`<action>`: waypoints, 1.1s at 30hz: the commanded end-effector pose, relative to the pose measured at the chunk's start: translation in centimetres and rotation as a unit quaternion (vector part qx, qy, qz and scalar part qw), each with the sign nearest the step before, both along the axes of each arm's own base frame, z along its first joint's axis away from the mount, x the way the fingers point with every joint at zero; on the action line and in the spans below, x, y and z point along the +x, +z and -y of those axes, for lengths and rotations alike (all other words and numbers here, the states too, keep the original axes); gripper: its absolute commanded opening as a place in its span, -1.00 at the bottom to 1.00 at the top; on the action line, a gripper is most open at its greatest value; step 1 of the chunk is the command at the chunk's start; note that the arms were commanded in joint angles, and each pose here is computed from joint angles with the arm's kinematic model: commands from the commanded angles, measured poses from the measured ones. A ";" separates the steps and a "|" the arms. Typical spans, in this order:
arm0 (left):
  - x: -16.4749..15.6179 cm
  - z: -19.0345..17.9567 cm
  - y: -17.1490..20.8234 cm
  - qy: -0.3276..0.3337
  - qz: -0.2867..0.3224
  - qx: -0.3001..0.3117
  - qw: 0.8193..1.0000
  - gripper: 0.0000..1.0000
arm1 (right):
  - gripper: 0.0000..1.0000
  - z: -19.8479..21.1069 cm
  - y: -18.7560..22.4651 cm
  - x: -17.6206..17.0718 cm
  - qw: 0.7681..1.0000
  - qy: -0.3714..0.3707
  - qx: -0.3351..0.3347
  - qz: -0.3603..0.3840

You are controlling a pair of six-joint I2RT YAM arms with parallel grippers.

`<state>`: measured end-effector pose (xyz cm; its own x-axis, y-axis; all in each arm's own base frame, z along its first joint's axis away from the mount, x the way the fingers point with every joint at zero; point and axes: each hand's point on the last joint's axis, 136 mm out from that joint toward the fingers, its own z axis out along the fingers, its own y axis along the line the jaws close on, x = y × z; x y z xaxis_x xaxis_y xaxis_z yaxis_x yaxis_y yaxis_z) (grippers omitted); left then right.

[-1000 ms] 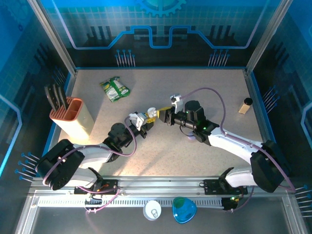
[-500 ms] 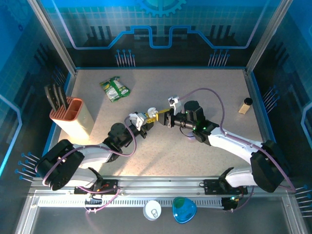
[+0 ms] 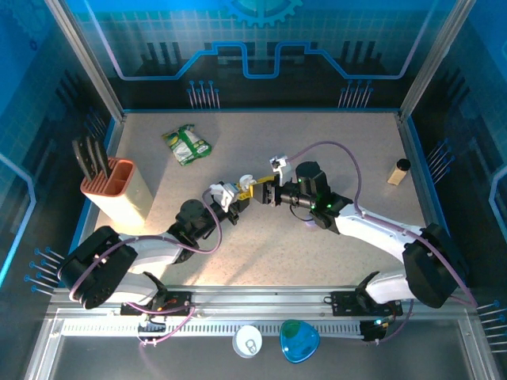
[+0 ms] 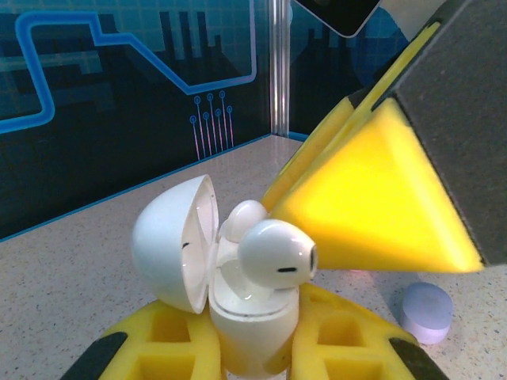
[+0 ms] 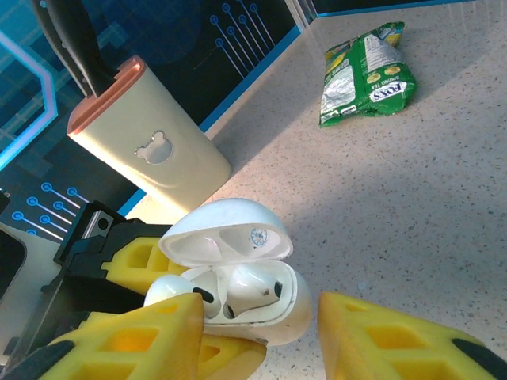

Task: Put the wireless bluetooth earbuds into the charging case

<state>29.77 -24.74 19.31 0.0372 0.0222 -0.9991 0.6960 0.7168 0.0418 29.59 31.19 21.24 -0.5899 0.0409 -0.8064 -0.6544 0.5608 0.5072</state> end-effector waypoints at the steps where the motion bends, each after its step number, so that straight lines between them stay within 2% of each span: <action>1: -0.3 0.7 1.0 -0.015 0.010 -0.011 1.000 -0.83 | -0.09 -1.0 0.9 -0.4 1.000 0.019 0.002 0.012; 9: -0.3 0.7 1.0 -0.017 0.011 -0.013 1.000 -0.83 | -0.02 -1.1 0.9 -0.4 1.000 0.021 0.001 0.011; 17: -0.3 0.6 0.3 -0.014 0.017 -0.001 1.000 -0.83 | 0.24 -0.2 2.0 -0.4 1.000 0.008 0.009 0.025; 24: -0.4 0.2 -0.6 -0.006 0.061 0.038 0.997 -0.83 | 0.42 0.8 3.9 0.3 0.999 -0.021 0.019 0.043; 26: -0.6 0.2 -0.7 -0.009 0.071 0.047 0.996 -0.83 | 0.44 0.9 4.1 0.8 0.999 -0.031 0.007 0.044; 33: -1.7 0.7 -0.9 -0.039 0.095 0.060 0.993 -0.83 | 0.44 0.8 1.3 2.7 0.990 -0.029 -0.134 -0.011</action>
